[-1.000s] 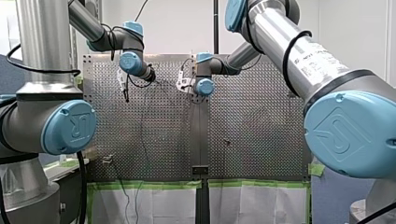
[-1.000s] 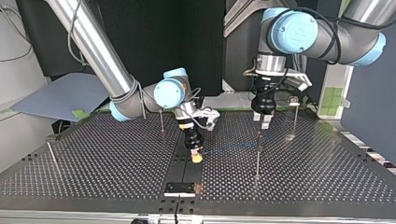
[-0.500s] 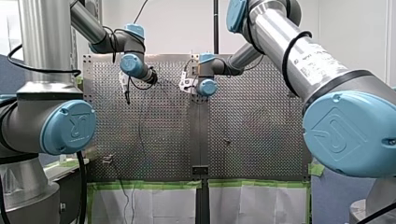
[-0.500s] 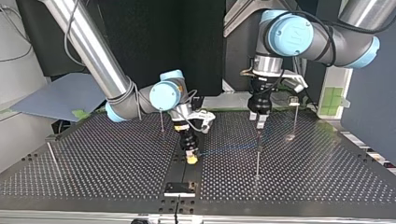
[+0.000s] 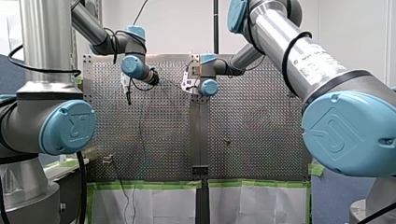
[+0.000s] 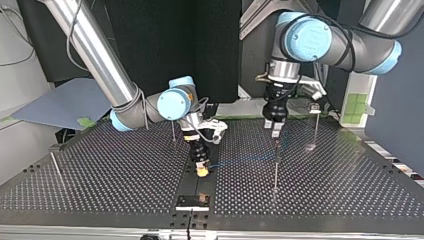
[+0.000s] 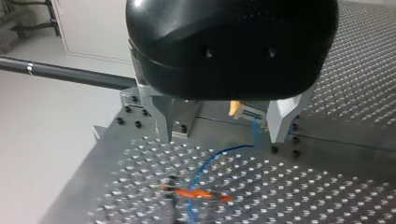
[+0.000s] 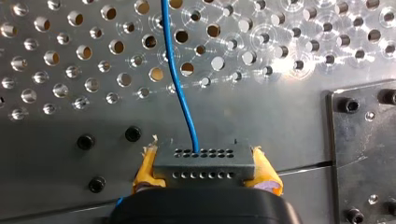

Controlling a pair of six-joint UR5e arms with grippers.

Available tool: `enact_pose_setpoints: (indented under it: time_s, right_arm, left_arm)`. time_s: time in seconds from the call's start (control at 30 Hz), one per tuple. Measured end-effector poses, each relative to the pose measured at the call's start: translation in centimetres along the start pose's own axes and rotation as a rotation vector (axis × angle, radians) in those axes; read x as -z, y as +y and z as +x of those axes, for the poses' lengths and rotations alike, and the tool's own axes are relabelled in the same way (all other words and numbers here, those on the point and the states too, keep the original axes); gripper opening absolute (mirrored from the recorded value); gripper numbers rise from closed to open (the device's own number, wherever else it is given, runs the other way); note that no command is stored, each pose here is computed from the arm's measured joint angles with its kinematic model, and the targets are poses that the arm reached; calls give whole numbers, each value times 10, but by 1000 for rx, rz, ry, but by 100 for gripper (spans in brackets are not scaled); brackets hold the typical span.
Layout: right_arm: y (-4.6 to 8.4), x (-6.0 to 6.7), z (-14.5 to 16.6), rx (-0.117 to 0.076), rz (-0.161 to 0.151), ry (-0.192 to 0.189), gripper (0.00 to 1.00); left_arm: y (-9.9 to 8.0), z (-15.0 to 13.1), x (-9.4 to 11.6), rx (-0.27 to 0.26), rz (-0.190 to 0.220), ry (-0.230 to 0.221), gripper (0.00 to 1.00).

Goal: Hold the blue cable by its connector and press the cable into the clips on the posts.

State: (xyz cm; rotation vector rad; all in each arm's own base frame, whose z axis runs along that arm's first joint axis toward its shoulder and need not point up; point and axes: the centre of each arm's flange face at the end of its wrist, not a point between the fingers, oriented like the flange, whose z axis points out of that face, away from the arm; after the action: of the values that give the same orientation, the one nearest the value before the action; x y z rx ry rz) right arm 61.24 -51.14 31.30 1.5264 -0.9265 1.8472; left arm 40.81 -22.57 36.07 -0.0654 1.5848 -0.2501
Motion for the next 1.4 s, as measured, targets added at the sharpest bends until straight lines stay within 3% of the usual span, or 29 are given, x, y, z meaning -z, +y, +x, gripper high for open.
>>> enact_pose_setpoints:
  time_s: [0.23,0.73,1.13,1.4]
  right_arm:
    - [0,0,-1,2,-1,-1,0]
    - [-1,0,-2,3,2,-1,0]
    - [-3,1,-4,3,5,-4,0]
    - [-2,0,-4,4,4,-4,0]
  left_arm:
    - [-4,20,-1,-13,-19,79,100]
    - [-35,-18,-10,0,-14,37,100]
    - [-54,-24,-28,-23,-40,81,100]
    - [-62,-48,-40,-17,-57,42,100]
